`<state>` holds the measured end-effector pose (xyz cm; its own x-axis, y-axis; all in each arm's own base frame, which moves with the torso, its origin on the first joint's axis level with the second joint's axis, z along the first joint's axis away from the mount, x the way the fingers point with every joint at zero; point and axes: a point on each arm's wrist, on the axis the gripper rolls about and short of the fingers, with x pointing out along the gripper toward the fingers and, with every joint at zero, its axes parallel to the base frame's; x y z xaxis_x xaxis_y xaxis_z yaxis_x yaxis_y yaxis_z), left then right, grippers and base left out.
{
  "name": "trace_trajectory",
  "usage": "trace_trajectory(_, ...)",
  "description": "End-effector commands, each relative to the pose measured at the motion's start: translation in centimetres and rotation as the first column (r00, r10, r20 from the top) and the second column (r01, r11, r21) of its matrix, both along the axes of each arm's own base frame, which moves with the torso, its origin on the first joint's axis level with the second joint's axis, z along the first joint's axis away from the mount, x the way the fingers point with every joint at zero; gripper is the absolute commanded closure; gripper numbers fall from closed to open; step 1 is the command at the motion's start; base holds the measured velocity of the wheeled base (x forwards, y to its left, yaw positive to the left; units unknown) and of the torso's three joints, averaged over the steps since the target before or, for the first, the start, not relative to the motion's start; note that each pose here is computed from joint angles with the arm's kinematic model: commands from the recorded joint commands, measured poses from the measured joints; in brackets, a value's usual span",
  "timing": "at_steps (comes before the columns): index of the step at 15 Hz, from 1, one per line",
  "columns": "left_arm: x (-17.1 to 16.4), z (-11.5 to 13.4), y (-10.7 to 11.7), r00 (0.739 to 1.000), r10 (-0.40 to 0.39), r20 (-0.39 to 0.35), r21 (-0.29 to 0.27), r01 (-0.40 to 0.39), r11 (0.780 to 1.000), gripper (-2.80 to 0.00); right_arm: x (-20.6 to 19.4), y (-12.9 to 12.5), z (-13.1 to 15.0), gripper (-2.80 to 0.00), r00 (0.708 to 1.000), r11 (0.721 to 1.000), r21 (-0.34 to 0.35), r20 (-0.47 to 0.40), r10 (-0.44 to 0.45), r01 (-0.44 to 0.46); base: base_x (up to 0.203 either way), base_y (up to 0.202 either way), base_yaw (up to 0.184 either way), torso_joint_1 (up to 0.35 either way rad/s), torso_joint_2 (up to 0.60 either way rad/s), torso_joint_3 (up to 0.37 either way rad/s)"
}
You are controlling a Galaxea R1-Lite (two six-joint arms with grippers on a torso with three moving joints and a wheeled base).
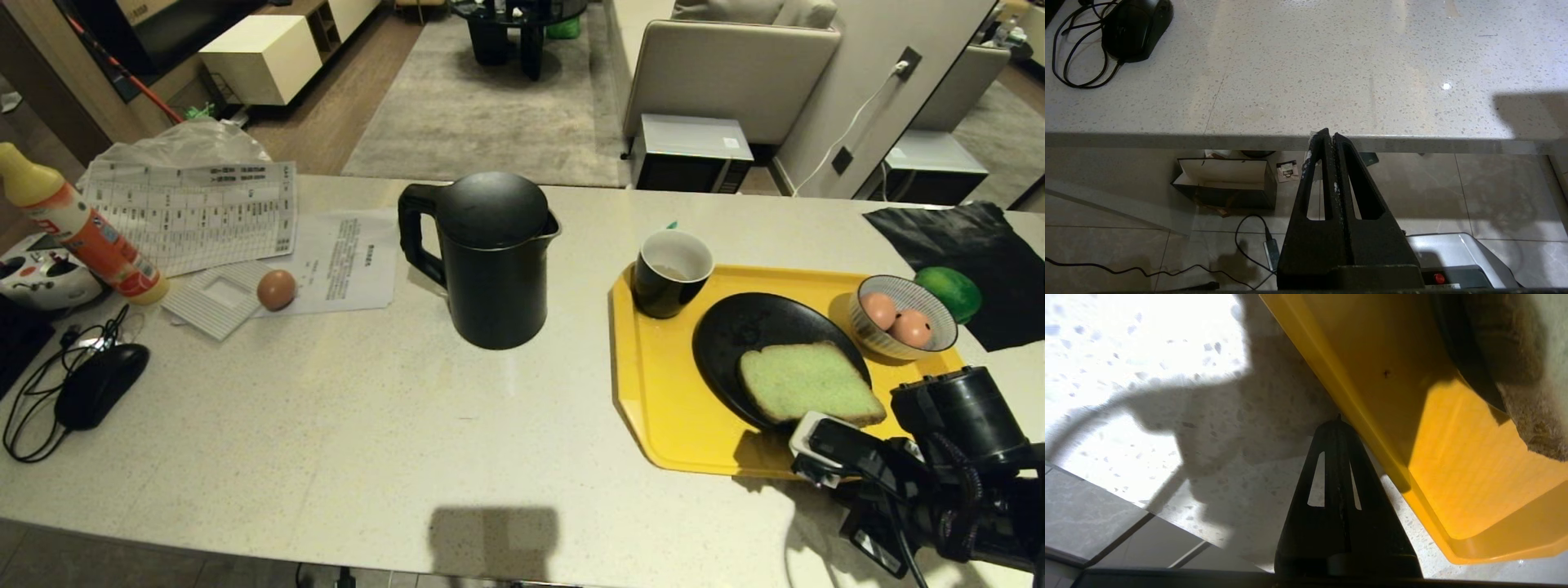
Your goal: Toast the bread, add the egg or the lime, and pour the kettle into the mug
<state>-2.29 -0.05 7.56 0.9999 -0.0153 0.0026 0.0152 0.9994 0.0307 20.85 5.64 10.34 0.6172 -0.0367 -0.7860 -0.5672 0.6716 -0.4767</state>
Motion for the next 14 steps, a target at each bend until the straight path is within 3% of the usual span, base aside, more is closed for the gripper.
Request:
trace_trajectory(1,0.0,0.0,0.0,1.000,0.000,0.001,0.000,0.000,1.000,0.00,0.1,0.3,-0.1,0.00,1.000,1.000,-0.003,-0.007,0.015,-0.015,0.000,0.000,0.000,0.000,0.00,0.000)
trace_trajectory(8,0.0,0.0,0.0,1.000,0.000,0.001,0.000,0.000,1.000,0.00,1.3,0.8,-0.4,0.00,0.996,1.000,0.025,0.083,0.016,-0.018,0.000,0.000,0.000,0.000,0.00,0.000)
trace_trajectory(14,0.0,0.0,0.0,1.000,0.000,0.001,0.000,0.000,1.000,0.00,1.6,1.3,-0.4,0.00,0.996,0.999,0.048,0.091,0.013,-0.017,0.000,0.000,0.000,0.000,0.00,0.000)
